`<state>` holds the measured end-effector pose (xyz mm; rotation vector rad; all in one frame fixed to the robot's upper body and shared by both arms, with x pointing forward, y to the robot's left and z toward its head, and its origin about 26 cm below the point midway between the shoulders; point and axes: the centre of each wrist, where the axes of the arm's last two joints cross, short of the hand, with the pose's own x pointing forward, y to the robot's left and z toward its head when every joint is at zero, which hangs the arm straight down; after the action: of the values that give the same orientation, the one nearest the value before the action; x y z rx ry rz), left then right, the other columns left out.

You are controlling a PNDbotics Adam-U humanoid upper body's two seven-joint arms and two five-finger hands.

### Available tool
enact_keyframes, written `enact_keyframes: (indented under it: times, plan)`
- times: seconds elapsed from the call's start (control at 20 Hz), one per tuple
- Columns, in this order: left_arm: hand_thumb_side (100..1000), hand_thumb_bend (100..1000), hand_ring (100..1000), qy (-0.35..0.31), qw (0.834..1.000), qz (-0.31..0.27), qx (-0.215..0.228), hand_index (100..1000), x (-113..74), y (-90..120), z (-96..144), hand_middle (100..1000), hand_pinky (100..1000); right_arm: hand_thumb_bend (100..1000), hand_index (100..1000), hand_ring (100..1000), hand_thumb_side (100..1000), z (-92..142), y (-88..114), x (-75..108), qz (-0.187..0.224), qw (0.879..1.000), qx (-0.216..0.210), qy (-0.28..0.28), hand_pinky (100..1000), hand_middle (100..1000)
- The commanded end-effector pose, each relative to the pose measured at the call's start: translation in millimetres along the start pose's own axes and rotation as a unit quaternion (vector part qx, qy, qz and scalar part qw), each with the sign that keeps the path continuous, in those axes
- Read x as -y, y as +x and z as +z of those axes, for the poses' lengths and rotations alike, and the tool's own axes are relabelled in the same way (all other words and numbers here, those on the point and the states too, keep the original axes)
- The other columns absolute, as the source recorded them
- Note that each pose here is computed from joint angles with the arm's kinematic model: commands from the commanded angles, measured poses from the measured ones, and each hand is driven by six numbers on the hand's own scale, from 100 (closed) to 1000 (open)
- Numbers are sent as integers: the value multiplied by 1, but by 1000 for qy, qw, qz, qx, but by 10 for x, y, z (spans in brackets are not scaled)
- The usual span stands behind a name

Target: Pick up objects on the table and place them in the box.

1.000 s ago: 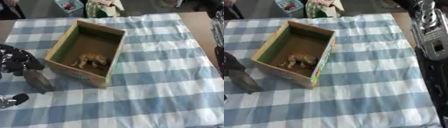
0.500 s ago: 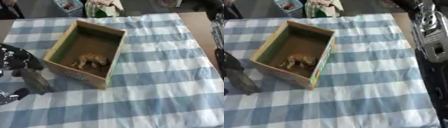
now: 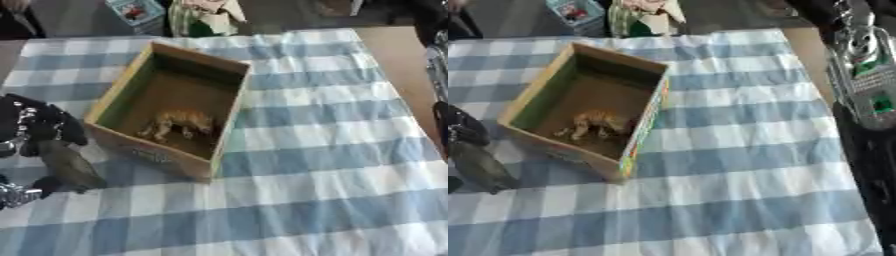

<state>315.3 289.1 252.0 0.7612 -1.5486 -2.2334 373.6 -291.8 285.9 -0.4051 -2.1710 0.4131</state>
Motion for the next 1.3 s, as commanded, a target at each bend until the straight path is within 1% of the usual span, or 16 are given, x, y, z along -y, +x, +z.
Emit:
enact_keyframes:
  times: [0.05,0.3,0.65,1.0,1.1,1.25,1.3]
  plan:
    - [378,254,823,-21,1000,-16,-8,879,-38,-49,23,784,667,100,810,736,562,-39,122,84,2,1000,18,-11,793,553]
    - [366,283,839,-52,998,-33,-21,886,28,-102,-5,796,675,100,809,732,574,-40,131,72,-4,1000,19,-10,792,550]
    - [371,317,847,-89,994,-48,-43,891,178,-192,-67,795,678,100,809,731,588,-44,137,55,-11,1000,19,-8,794,549]
    - [375,291,846,-93,992,-48,-65,885,255,-284,-113,784,677,100,807,730,605,-49,129,39,-15,1000,17,-4,795,546]
    - [352,297,846,-93,992,-50,-71,876,270,-310,-126,775,676,100,807,730,610,-48,127,39,-16,1000,16,-4,796,544]
    - [295,250,833,-93,991,-50,-77,852,323,-346,-153,742,663,100,808,730,624,-46,120,40,-18,1000,14,-2,797,543]
    - [292,245,832,-92,991,-51,-79,850,336,-355,-162,739,661,100,808,730,625,-44,116,42,-18,1000,13,-2,797,543]
